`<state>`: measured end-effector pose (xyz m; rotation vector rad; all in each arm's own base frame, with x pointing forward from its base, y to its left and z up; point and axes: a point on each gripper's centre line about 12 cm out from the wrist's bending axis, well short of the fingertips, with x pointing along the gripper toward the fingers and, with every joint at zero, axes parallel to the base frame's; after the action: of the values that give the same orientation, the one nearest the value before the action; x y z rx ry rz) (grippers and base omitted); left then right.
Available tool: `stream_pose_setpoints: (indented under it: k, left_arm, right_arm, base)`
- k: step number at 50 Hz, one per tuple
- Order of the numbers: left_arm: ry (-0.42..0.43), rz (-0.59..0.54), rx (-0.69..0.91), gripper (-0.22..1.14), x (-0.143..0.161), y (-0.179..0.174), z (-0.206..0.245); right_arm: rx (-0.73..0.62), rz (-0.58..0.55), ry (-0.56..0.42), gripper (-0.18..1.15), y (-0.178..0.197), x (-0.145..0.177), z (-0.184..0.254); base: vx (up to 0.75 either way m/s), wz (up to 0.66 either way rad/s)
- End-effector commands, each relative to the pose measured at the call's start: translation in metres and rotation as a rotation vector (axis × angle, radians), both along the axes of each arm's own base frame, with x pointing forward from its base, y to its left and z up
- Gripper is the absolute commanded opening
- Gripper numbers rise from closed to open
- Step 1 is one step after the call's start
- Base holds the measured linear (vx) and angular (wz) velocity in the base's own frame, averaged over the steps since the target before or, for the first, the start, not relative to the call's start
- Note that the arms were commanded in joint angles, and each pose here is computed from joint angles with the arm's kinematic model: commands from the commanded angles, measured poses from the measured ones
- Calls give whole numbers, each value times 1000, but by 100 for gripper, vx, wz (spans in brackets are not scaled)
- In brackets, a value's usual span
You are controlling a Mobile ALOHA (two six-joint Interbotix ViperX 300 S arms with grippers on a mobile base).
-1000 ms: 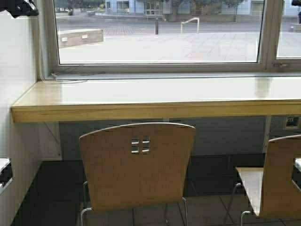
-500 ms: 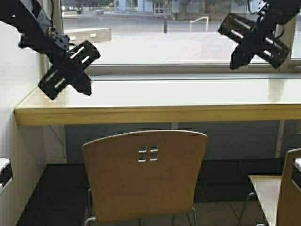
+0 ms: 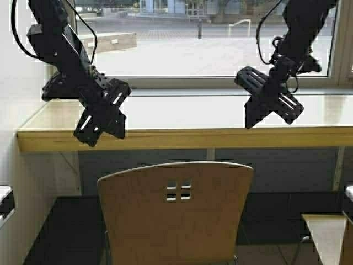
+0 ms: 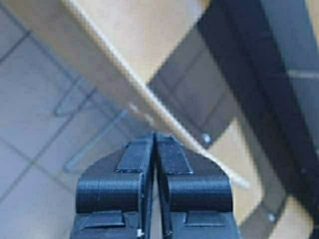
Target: Push the chairs under the table
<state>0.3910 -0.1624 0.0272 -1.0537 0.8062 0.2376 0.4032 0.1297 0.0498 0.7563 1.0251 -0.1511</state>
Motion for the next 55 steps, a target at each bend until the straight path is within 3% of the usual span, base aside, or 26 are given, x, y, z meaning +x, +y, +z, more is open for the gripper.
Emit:
stream_pose_setpoints:
  k: [1,4,16,26,55]
  left_arm:
    - [-1,28,-43,100,6,-8,7]
    - [41,60,-69,108,3,-9,4]
    - [254,101,-109,100,-11,-19,-24]
    - [324,116,-115,100,-7,-27,-50]
    - [288,193,-157,100,39,-39,-100]
  right_arm:
    - [99,-79,35,109,3,10,4]
    - [139,-140,54,106,3,11,-2]
    - [192,-243,152,101,4,4,-35]
    - [187,-247,168,101,6,14,-53]
    - [210,-248,205,101,22,60,-125]
  base:
    - [12,3]
    - [12,3]
    - [11,2]
    - [7,2]
    - [1,0]
